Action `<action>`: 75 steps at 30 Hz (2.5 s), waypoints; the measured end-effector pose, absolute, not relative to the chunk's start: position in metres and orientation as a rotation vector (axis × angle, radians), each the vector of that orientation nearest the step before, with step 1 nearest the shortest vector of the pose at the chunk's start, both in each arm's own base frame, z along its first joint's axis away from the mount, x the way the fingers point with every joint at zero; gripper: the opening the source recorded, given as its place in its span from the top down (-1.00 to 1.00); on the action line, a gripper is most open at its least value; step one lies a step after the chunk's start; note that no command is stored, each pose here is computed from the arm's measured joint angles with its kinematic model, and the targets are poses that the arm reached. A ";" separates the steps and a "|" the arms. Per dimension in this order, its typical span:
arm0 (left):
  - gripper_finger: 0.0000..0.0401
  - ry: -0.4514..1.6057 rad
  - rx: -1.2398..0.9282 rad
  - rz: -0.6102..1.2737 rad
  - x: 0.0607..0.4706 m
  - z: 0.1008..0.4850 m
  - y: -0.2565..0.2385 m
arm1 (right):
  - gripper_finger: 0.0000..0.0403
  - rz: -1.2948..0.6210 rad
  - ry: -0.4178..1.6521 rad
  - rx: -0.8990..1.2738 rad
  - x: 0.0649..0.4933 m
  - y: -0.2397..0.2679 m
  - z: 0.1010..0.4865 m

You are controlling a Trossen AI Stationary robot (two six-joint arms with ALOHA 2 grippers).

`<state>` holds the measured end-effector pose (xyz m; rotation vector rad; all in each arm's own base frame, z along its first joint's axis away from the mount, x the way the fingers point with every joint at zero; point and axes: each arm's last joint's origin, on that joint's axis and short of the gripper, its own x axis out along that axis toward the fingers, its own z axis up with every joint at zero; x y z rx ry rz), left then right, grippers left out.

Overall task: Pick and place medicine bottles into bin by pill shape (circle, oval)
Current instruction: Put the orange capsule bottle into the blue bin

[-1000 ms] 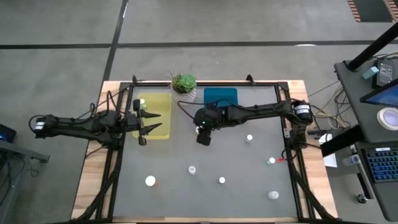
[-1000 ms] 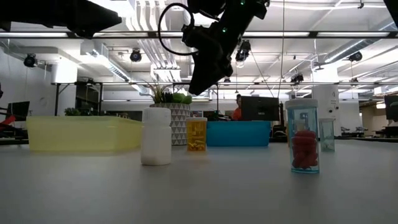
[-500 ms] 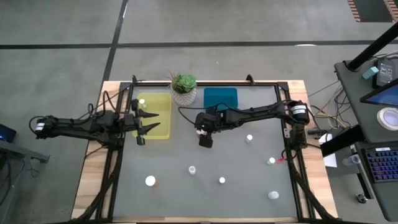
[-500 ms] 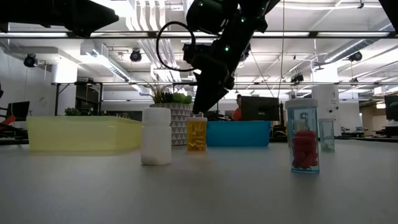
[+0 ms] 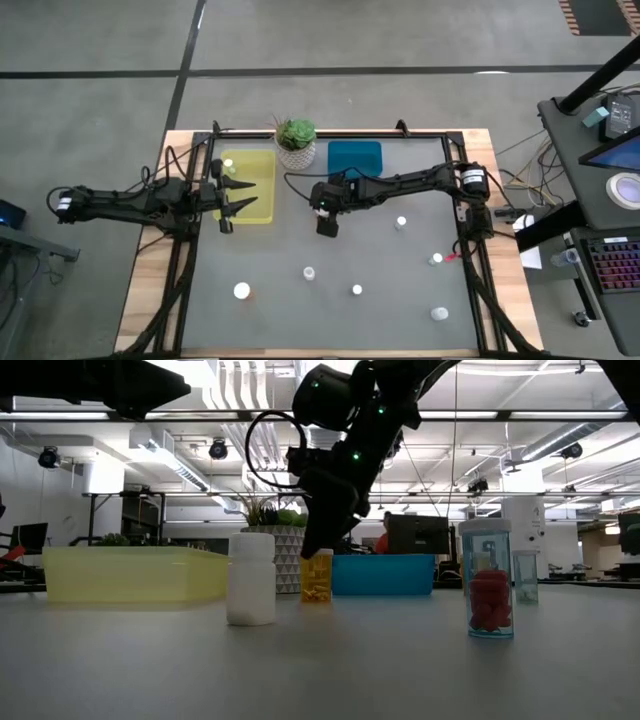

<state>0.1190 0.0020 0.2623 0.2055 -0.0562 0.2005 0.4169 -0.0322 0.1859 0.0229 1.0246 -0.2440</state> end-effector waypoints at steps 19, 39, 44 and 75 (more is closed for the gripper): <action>0.29 -0.058 0.205 0.201 0.119 0.262 0.002 | -0.15 -0.248 1.068 0.027 0.420 -0.032 0.168; 0.29 -0.052 0.206 0.200 0.120 0.262 0.002 | 0.00 -0.308 0.937 0.141 0.407 -0.038 0.218; 0.29 -0.050 0.206 0.199 0.120 0.261 0.002 | 0.01 -0.396 0.872 0.219 0.391 -0.065 0.247; 0.29 -0.047 0.208 0.203 0.120 0.261 0.002 | 0.01 -0.755 0.858 0.438 0.361 -0.205 0.209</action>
